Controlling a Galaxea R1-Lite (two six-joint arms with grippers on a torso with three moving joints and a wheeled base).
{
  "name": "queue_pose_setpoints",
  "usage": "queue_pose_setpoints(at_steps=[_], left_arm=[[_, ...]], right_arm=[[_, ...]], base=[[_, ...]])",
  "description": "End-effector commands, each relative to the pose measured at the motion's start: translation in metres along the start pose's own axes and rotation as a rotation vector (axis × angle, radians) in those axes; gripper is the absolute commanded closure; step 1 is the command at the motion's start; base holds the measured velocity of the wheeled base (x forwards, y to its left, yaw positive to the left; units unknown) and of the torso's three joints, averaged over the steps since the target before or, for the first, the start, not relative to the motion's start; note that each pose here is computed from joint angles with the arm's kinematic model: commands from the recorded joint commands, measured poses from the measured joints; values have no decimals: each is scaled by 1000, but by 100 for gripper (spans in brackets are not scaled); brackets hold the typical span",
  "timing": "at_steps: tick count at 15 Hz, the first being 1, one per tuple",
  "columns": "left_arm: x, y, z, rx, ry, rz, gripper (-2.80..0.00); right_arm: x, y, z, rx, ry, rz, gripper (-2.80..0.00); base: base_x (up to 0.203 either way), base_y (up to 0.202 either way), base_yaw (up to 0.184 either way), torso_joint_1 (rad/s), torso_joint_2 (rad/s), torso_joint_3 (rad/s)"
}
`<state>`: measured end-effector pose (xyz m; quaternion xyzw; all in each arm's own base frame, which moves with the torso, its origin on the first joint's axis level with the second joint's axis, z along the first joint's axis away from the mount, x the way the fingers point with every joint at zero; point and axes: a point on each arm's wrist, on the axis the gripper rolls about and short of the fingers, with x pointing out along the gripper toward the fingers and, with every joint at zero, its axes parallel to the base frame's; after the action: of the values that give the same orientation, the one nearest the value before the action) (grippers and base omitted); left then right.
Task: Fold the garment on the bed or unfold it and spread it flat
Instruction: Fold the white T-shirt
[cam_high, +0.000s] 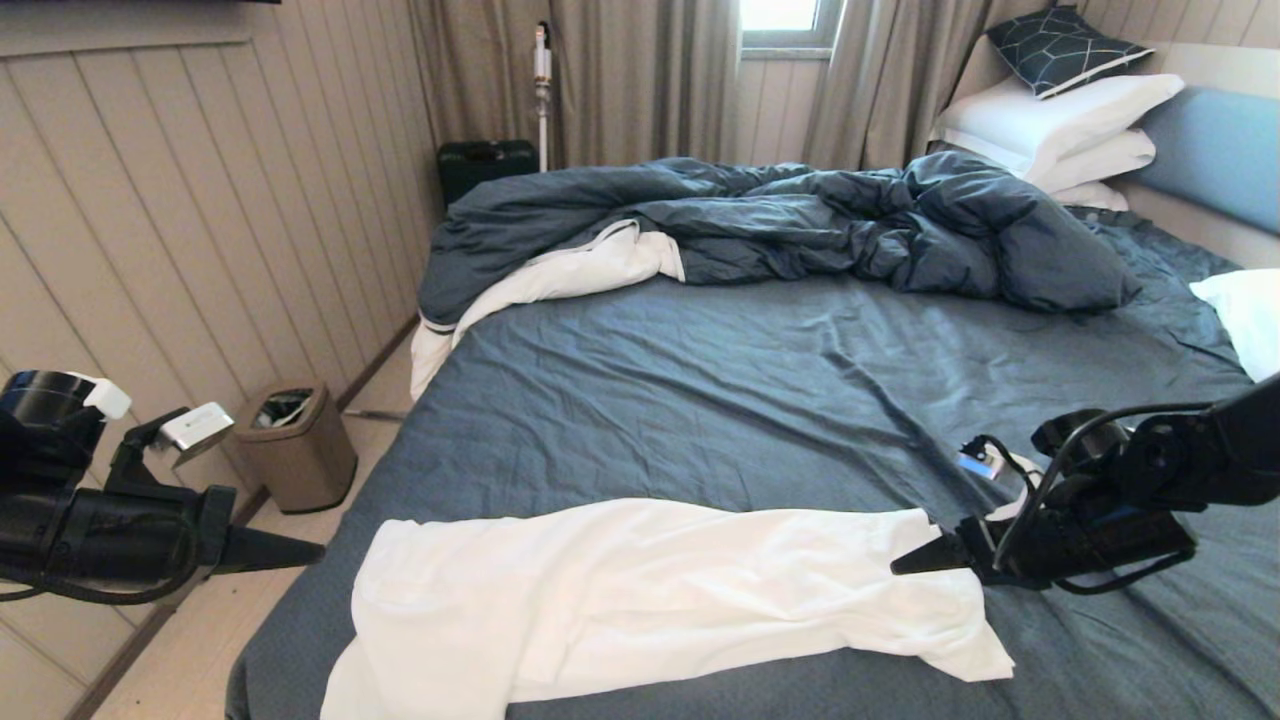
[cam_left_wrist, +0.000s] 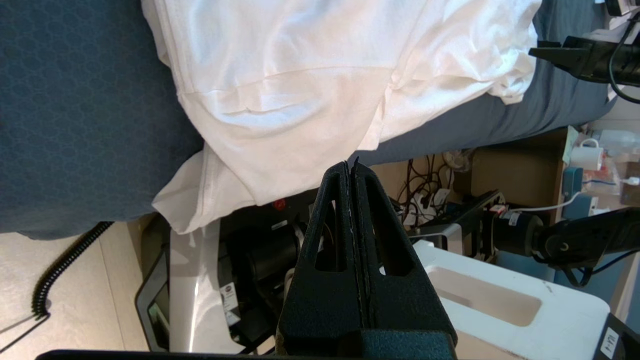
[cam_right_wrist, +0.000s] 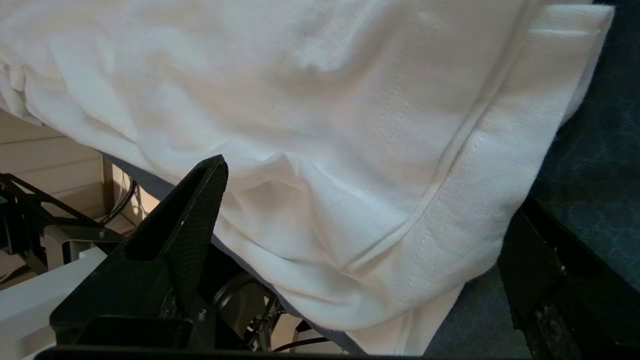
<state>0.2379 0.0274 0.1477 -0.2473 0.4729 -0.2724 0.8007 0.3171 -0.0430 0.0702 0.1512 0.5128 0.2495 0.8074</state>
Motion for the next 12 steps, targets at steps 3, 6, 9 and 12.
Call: queue_pose_setpoints(at_steps=[3,6,9,12], left_arm=[[1,0,0,-3,3,-5,0],[1,0,0,-5,4,-7,0],[0,0,0,-4,4,-13,0],[0,0,0,-2,2,-13,0]], right_arm=[[-5,-4,-3,14,-9,-6,0],[-13,-4,-6,21,-25,-22,0],[-14,-2,-11,5,-16,-23,0],[-12,-1,-15,-18,-2,-19,0]], base=[[0,0,0,0,0,0],[0,0,0,0,0,0],[0,0,0,0,0,0],[0,0,0,0,0,0]])
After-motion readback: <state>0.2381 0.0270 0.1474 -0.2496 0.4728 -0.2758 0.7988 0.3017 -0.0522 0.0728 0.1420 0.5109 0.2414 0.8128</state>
